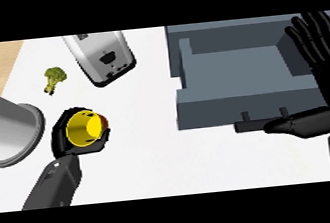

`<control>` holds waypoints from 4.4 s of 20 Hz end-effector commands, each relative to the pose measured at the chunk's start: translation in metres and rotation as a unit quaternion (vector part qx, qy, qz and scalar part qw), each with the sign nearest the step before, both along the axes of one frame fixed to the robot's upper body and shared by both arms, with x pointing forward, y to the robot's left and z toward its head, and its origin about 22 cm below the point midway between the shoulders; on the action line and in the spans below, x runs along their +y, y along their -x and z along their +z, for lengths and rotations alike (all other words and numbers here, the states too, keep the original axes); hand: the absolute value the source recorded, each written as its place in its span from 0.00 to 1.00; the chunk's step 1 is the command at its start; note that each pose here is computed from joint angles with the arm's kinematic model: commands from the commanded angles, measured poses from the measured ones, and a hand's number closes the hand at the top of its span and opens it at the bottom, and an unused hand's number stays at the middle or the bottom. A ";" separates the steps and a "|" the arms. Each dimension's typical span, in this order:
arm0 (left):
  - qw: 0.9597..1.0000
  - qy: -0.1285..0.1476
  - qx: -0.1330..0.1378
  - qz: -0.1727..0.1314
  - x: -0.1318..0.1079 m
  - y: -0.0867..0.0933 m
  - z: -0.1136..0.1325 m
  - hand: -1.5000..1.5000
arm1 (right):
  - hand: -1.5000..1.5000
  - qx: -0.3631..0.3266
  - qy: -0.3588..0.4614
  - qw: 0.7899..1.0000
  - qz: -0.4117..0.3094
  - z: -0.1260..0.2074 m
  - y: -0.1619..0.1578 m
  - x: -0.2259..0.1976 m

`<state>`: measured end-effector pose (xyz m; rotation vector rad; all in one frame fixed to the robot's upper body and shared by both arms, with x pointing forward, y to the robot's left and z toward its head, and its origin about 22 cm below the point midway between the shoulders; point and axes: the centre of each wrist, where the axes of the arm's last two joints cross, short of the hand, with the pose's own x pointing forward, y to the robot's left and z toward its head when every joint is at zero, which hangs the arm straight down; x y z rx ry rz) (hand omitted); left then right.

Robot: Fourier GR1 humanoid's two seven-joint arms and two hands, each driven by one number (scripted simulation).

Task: Pick up the cup, place it into the drawer and close the drawer

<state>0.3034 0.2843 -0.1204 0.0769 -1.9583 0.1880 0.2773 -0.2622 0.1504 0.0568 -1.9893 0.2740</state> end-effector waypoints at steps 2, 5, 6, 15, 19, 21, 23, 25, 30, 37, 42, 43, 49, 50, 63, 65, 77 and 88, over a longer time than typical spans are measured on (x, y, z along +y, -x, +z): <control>0.993 0.028 -0.076 -0.081 -0.013 -0.023 0.020 1.00 | 0.00 0.005 0.004 1.000 -0.012 -0.001 0.011 0.003; 0.990 0.014 -0.098 -0.105 -0.054 -0.059 0.056 1.00 | 0.00 0.002 0.021 1.000 -0.008 0.005 0.010 -0.013; 0.988 0.013 -0.104 -0.112 -0.056 -0.069 0.069 1.00 | 0.00 0.005 0.013 1.000 -0.018 0.000 0.008 -0.010; 0.975 -0.015 -0.123 -0.185 -0.126 -0.111 0.181 1.00 | 0.00 -0.002 0.011 1.000 -0.027 -0.004 0.007 -0.018; 0.976 -0.035 -0.114 -0.184 -0.170 -0.122 0.237 1.00 | 0.00 0.000 0.008 1.000 -0.029 -0.020 0.013 -0.013; 0.973 -0.031 -0.112 -0.198 -0.185 -0.120 0.258 1.00 | 0.00 0.001 0.014 1.000 -0.022 0.004 0.008 -0.009; 0.976 -0.051 -0.101 -0.186 -0.196 -0.124 0.269 1.00 | 0.00 -0.002 0.006 1.000 -0.031 0.001 0.008 -0.024; 0.978 -0.056 -0.094 -0.180 -0.217 -0.130 0.311 1.00 | 0.00 0.002 0.002 1.000 -0.023 -0.028 0.005 -0.021; 0.982 -0.087 -0.027 -0.168 -0.243 -0.134 0.303 1.00 | 0.00 0.002 0.005 1.000 -0.015 -0.005 0.005 -0.005; 0.980 -0.149 0.037 -0.127 -0.252 -0.144 0.285 1.00 | 0.00 -0.025 0.003 1.000 0.009 0.003 -0.008 -0.011; 0.962 -0.192 0.098 -0.169 -0.251 -0.144 0.270 1.00 | 0.00 -0.018 0.006 0.999 0.025 0.006 -0.015 0.004; 0.957 -0.207 0.102 -0.176 -0.251 -0.143 0.266 1.00 | 0.00 -0.025 0.010 0.999 0.031 0.002 -0.012 0.010; 0.951 -0.224 0.111 -0.180 -0.243 -0.141 0.242 0.00 | 0.00 -0.036 0.004 0.998 0.054 0.014 -0.020 0.012; 0.951 -0.219 0.114 -0.186 -0.241 -0.138 0.234 0.00 | 0.00 -0.034 0.014 0.997 0.067 0.015 -0.022 0.019; 0.979 -0.022 0.017 -0.200 -0.245 -0.137 0.254 0.00 | 1.00 0.031 0.065 0.945 0.320 0.006 -0.022 0.051; 0.983 -0.019 0.007 -0.184 -0.245 -0.136 0.251 0.00 | 1.00 0.055 0.152 0.927 0.337 0.003 -0.017 0.058; 0.986 0.021 0.005 -0.163 -0.240 -0.135 0.242 0.00 | 0.00 0.105 0.373 0.900 0.198 -0.054 -0.009 0.044; 0.984 0.059 0.006 -0.171 -0.187 -0.130 0.208 0.00 | 1.00 0.184 0.455 0.854 0.173 -0.152 -0.057 0.051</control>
